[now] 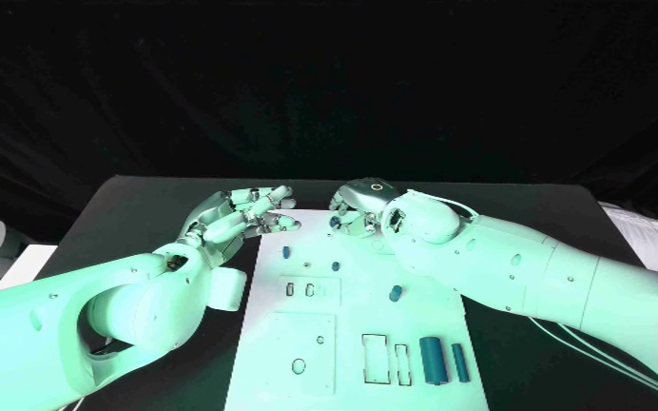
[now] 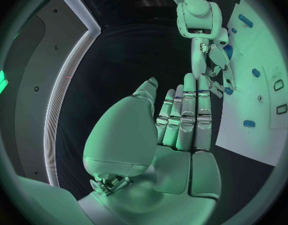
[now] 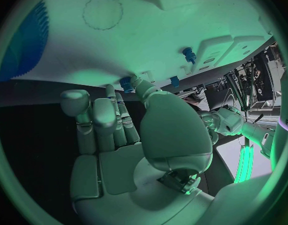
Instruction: Assemble the parts on the task board
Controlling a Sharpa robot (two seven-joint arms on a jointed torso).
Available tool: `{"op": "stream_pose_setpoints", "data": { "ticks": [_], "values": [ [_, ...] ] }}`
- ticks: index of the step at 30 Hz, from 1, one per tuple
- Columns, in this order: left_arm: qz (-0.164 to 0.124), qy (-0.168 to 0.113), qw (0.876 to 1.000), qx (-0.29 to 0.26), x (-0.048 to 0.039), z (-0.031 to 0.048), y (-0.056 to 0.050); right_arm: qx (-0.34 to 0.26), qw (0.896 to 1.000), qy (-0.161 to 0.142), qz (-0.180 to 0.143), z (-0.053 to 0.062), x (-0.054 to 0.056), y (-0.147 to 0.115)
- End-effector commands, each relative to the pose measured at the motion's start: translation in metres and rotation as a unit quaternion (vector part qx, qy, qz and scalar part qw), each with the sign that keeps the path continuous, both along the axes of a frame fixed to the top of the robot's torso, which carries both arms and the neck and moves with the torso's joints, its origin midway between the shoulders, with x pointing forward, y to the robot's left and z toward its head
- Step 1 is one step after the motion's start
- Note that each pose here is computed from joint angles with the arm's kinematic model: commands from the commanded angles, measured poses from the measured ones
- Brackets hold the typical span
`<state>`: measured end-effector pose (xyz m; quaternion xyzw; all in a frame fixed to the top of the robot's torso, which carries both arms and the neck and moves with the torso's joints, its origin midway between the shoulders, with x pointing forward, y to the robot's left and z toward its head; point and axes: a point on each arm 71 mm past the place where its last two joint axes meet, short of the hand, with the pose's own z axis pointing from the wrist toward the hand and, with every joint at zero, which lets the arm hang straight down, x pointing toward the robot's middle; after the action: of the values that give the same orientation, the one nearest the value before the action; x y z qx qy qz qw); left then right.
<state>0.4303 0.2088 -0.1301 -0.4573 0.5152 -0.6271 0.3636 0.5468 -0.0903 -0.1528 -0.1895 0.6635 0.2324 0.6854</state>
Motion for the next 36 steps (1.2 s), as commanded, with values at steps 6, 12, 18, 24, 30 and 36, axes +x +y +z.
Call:
{"op": "stream_pose_setpoints", "data": {
  "ticks": [6,12,18,24,30,36],
  "values": [
    [-0.006,-0.001,1.000,-0.005,0.0004,0.0013,0.002,0.037,0.999,-0.011,-0.009,0.010,-0.009,-0.020],
    [-0.002,0.000,1.000,-0.005,0.0010,0.0011,0.005,0.070,0.996,0.023,-0.041,0.022,-0.019,-0.060],
    [-0.001,0.002,1.000,-0.006,0.0021,0.0006,0.006,0.080,0.990,0.074,-0.093,0.027,-0.025,-0.100],
    [-0.001,0.003,1.000,-0.006,0.0030,0.0003,0.006,0.076,0.983,0.104,-0.129,0.025,-0.026,-0.126],
    [-0.001,0.003,1.000,-0.006,0.0035,0.0000,0.007,0.075,0.981,0.112,-0.139,0.022,-0.024,-0.130],
    [0.000,0.003,1.000,-0.006,0.0042,-0.0002,0.007,0.069,0.981,0.122,-0.136,0.018,-0.021,-0.125]
  ]
}}
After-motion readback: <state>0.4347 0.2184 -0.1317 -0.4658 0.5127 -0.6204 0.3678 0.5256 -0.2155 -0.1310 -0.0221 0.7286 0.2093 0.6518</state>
